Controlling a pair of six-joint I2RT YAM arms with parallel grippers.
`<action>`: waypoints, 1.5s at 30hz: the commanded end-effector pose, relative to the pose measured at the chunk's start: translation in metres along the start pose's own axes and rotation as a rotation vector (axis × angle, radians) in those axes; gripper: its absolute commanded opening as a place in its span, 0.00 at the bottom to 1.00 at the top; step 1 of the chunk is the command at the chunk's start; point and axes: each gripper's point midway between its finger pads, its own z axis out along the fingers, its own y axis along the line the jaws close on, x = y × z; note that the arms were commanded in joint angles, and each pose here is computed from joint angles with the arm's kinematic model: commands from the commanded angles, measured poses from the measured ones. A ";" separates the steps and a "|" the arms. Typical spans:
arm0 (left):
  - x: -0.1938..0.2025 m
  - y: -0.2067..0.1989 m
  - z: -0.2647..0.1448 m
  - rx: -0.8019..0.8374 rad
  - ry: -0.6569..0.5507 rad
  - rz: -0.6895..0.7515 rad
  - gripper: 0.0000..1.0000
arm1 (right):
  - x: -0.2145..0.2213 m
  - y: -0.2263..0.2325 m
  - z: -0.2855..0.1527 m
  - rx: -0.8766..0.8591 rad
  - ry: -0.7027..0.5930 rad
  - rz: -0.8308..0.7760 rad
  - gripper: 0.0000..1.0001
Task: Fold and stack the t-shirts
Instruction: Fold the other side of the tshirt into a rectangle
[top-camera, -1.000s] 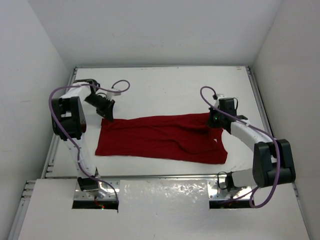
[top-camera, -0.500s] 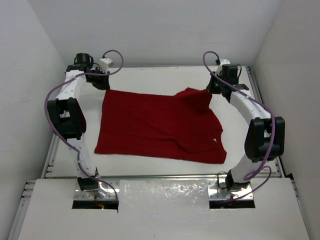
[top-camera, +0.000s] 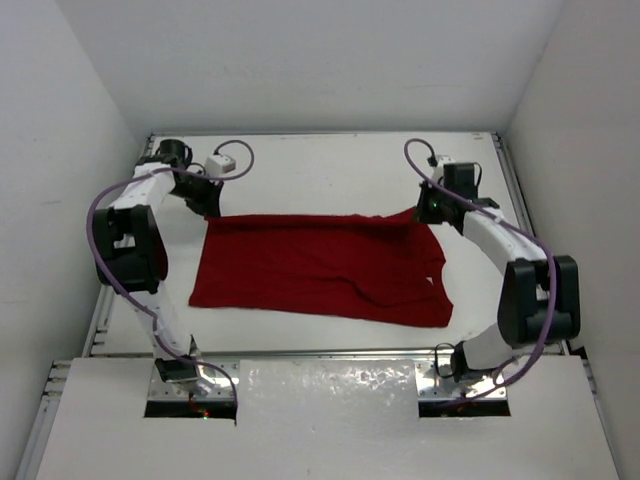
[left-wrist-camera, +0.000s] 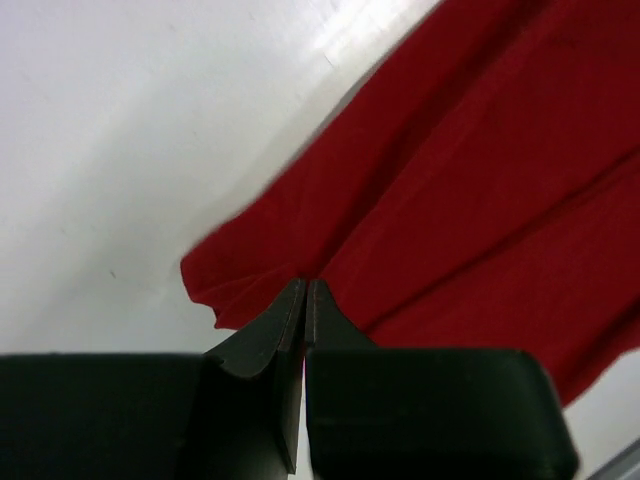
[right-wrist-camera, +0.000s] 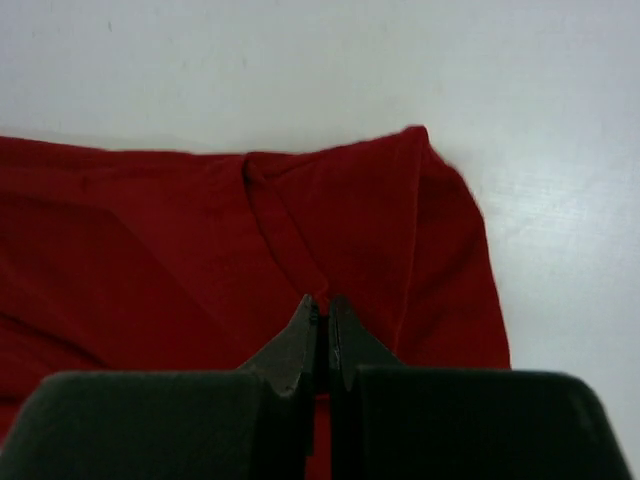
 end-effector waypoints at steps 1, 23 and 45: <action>0.001 -0.018 -0.031 -0.035 -0.005 0.114 0.00 | -0.004 0.009 -0.032 -0.024 -0.086 -0.041 0.00; 0.073 -0.055 -0.015 0.008 0.111 0.038 0.04 | 0.104 0.002 -0.035 -0.020 0.061 0.012 0.00; 0.094 -0.044 -0.030 0.057 0.245 0.083 0.49 | 0.100 0.004 -0.037 -0.031 0.064 -0.012 0.00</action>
